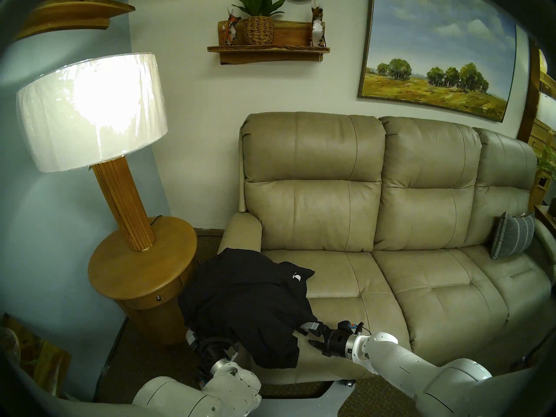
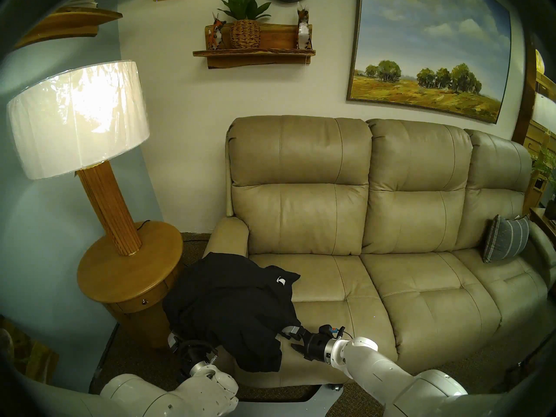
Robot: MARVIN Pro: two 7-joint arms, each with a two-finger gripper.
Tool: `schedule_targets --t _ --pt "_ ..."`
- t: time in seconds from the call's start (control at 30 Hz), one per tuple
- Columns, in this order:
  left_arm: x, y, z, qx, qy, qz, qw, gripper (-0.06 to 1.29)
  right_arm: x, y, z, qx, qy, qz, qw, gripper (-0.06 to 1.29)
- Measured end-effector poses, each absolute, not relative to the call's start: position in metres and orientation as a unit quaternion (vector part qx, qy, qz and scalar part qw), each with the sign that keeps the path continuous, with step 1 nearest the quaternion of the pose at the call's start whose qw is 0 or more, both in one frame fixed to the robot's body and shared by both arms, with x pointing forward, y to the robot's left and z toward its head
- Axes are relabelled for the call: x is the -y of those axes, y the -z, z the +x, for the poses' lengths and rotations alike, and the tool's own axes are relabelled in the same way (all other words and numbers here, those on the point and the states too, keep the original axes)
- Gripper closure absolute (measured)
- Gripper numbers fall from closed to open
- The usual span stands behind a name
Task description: Drape jacket on sofa arm
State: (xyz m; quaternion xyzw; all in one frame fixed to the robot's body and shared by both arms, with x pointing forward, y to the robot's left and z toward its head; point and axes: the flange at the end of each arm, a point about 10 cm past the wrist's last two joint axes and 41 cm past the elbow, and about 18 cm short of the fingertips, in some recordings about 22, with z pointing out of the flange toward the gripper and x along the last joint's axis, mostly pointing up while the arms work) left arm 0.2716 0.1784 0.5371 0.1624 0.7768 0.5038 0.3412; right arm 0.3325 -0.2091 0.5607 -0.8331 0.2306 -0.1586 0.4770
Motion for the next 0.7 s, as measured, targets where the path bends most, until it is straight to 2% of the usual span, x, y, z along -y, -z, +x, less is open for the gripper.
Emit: schedule_targets --t 0.7 --pt "-0.164 -0.552 0.291 -0.735 -0.510 0.190 0.404 0.06 0.197 -0.559 0.331 -0.234 0.153 -0.829 0.484 -0.01"
